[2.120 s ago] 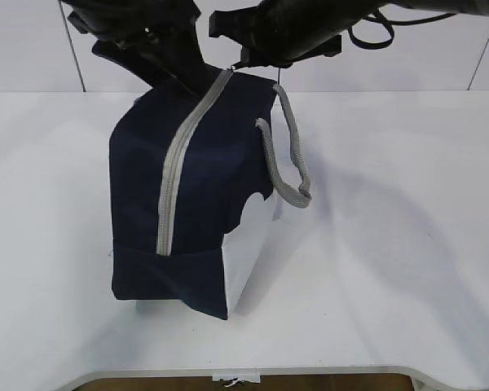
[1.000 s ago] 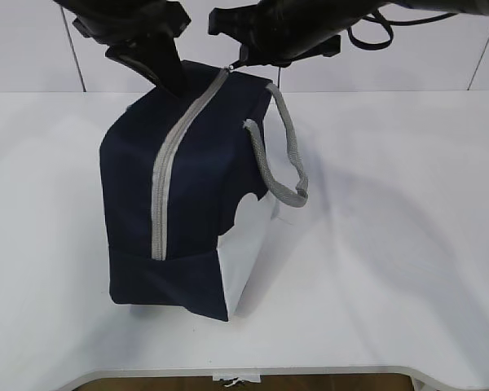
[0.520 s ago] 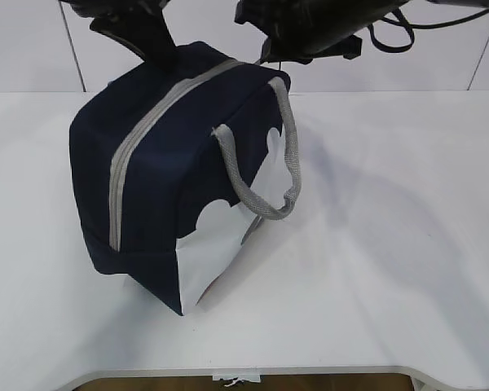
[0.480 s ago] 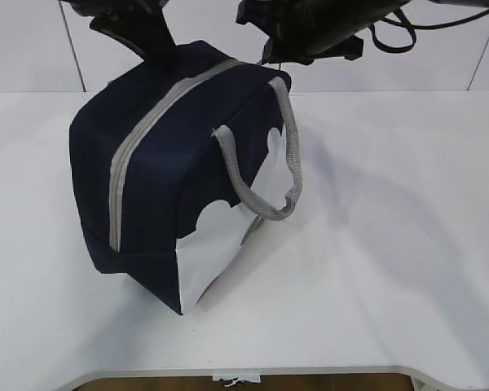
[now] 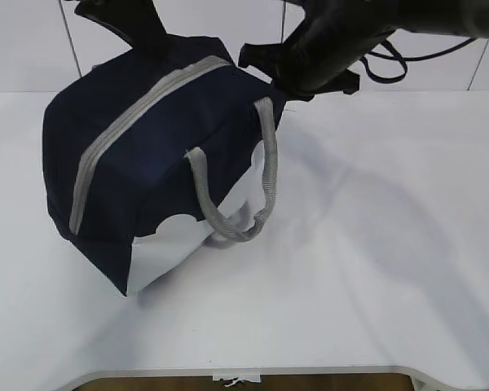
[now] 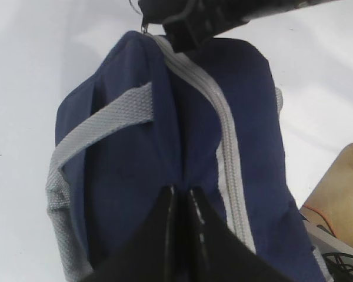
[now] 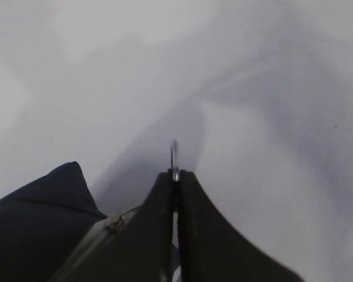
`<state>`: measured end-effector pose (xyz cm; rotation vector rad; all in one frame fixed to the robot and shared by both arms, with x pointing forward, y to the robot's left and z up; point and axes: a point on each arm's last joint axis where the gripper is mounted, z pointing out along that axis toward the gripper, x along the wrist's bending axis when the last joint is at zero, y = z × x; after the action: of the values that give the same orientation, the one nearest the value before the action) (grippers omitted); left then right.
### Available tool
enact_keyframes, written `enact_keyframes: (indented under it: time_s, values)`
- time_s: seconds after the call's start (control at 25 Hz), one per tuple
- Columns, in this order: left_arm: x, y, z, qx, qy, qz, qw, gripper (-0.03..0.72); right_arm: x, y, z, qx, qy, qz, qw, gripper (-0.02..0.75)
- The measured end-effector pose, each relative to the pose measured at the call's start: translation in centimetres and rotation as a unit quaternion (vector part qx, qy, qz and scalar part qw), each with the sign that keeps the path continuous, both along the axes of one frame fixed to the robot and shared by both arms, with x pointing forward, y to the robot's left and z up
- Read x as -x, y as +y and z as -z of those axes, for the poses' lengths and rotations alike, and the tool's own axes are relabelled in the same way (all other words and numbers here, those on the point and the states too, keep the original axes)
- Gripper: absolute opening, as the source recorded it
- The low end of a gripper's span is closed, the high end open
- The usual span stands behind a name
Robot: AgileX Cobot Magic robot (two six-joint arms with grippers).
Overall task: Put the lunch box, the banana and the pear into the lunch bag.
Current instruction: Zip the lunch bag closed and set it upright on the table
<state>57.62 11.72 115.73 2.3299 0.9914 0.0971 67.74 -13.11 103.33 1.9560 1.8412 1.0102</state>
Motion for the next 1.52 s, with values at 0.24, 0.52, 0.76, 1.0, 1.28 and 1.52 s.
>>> enact_keyframes:
  time_s: [0.24, 0.52, 0.76, 1.0, 1.28, 1.52]
  values:
    - [0.0, 0.0, 0.0, -0.001, 0.001, 0.001, 1.0, -0.001, -0.1, 0.0, 0.7, 0.006, 0.017, 0.0, 1.0, 0.001]
    - [-0.4, -0.2, 0.8, -0.003, 0.014, 0.002, 1.0, -0.002, 0.0, 0.0, 0.2, 0.028, 0.024, -0.019, 0.999, 0.001]
    - [-1.9, -1.0, 3.4, -0.013, 0.037, 0.005, 0.999, -0.002, 0.0, -0.1, 0.1, 0.033, 0.03, -0.023, 0.999, 0.031]
    - [-2.7, -1.4, 4.7, -0.013, 0.05, 0.007, 0.999, -0.002, 0.0, -0.1, 0.1, 0.036, 0.028, -0.025, 0.999, 0.207]
    - [-3.2, -1.6, 4.8, -0.004, 0.031, -0.002, 0.999, 0.001, 0.1, -0.5, -1.1, 0.085, 0.044, -0.04, 0.995, 0.355]
    - [-3.6, -1.1, 4.8, -0.008, 0.022, -0.011, 1.0, 0.26, 1.2, -1.1, -4.2, 0.147, 0.099, -0.088, 0.98, 0.361]
